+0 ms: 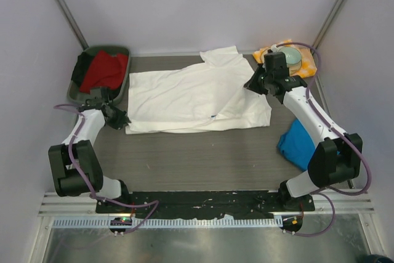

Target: Fold and stack the t-shirts

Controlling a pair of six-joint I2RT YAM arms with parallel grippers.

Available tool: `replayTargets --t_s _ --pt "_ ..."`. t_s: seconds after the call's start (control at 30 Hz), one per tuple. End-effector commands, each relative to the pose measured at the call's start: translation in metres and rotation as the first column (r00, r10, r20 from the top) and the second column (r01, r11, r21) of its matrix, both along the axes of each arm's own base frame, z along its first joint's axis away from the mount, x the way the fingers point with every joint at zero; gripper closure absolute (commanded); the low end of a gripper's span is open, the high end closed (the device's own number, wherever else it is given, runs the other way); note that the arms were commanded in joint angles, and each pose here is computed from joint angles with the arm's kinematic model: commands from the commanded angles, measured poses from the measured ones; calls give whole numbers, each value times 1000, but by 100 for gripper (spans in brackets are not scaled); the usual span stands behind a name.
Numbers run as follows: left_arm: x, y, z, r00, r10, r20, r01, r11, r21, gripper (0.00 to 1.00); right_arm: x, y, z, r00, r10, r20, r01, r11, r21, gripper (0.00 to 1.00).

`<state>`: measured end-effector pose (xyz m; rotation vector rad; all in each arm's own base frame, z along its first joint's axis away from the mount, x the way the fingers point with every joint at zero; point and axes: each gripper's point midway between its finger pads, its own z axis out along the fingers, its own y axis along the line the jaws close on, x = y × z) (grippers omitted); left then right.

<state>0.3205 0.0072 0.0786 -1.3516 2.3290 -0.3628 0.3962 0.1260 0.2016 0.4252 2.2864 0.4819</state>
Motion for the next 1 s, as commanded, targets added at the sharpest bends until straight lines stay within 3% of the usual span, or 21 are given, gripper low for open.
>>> replayTargets --t_s 0.0,0.67,0.97 --pt "18 6 8 998 19 56 -19 1000 3 100 30 11 37 991 35 131 -40 998 38 99" --pt "37 18 -14 997 74 16 -74 996 -50 100 90 32 28 990 75 117 -81 996 45 99" --pt "53 16 -5 997 67 42 -64 995 -73 100 103 38 52 982 85 167 -97 994 59 99"
